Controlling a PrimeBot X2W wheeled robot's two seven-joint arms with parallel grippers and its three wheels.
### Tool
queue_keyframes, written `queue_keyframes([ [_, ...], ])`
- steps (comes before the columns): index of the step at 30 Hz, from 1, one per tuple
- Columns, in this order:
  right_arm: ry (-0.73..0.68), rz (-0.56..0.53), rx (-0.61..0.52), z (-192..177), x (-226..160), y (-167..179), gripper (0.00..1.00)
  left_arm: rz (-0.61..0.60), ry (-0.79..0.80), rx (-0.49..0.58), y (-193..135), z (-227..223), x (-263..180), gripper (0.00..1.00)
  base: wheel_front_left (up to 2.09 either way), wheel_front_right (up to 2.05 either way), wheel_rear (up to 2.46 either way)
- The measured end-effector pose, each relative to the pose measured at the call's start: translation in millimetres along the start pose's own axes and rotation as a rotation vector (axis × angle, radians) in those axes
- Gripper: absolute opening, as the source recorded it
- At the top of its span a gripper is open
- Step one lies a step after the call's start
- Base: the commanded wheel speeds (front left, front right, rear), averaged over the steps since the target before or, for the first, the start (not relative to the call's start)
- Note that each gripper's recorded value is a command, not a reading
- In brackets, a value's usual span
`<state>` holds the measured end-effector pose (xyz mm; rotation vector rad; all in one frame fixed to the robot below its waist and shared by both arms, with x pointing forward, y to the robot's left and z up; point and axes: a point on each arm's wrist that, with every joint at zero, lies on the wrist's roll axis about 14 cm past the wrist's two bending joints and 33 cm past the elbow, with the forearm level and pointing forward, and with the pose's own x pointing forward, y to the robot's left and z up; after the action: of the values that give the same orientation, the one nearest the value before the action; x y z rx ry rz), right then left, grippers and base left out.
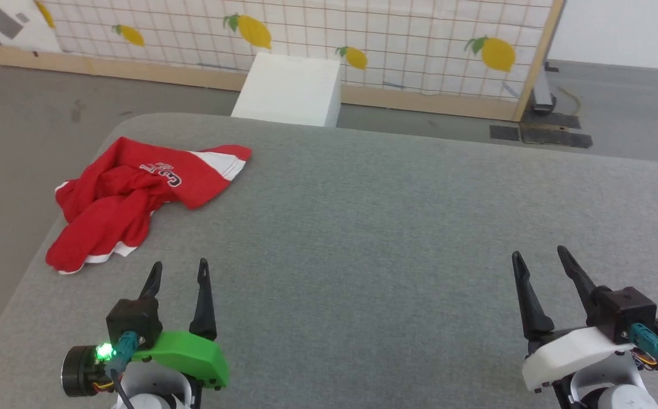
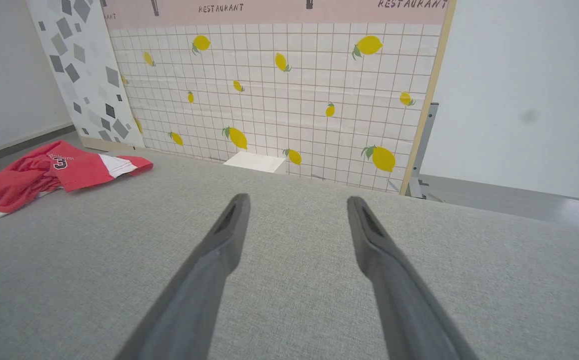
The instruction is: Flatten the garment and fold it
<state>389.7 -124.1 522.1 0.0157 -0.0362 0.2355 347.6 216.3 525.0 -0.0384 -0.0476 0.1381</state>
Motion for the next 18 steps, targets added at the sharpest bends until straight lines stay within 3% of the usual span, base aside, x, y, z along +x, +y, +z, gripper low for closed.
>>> queue_keyframes([
  [18, 0.01, 0.105, 0.027, -11, 17, 35, 1.0, 0.123, -0.005, -0.01, 37, -4, -25, 1.0, 0.0, 0.0, 0.0],
])
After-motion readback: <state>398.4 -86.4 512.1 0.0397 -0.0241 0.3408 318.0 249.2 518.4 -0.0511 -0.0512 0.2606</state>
